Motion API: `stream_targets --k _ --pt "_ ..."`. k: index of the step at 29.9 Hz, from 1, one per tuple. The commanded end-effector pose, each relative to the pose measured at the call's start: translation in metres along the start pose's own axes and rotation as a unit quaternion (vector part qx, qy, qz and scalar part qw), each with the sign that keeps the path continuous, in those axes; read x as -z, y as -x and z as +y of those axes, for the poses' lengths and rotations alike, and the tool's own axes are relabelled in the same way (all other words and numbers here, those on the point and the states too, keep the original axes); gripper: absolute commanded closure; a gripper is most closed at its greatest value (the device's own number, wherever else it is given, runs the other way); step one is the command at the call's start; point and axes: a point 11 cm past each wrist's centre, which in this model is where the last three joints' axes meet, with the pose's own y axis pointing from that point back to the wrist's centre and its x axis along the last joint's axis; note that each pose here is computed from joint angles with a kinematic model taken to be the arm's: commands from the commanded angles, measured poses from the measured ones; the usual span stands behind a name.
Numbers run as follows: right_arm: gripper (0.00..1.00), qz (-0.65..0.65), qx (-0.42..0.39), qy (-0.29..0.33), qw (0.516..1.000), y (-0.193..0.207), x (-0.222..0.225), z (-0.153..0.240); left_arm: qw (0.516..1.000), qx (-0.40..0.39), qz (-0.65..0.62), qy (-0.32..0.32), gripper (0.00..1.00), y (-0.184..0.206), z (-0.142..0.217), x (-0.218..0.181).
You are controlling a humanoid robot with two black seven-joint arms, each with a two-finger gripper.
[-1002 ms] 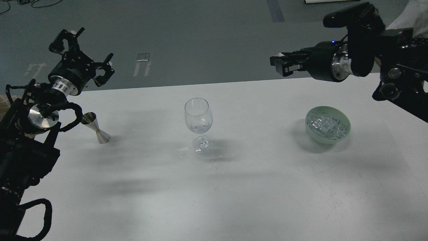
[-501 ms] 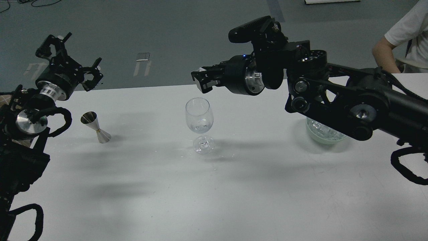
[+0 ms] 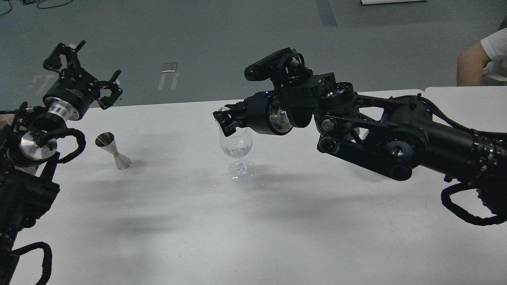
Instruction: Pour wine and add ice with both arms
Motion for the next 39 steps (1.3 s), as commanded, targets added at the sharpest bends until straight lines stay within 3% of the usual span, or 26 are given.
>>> stream_targets --k 1,7,17,28,39 --pt "0.98 0.000 0.001 -0.002 1.000 0.000 0.002 -0.002 1.000 -0.001 0.001 0.004 0.02 -0.001 0.001 -0.003" --pt "0.97 -0.003 0.002 -0.002 1.000 0.001 0.003 -0.004 1.000 -0.002 0.003 0.008 0.02 -0.002 0.001 -0.006" --pt "0.75 -0.003 0.002 -0.006 1.000 0.002 0.005 -0.003 1.000 -0.006 0.002 0.006 0.02 -0.003 0.001 -0.005" --pt "0.63 0.004 -0.002 -0.014 1.000 -0.001 0.011 0.001 1.000 -0.005 0.003 0.006 0.02 -0.002 0.001 -0.005" --pt "0.59 0.010 -0.005 -0.011 1.000 -0.002 0.005 0.010 1.000 -0.005 0.003 0.005 0.02 -0.002 0.001 -0.004"
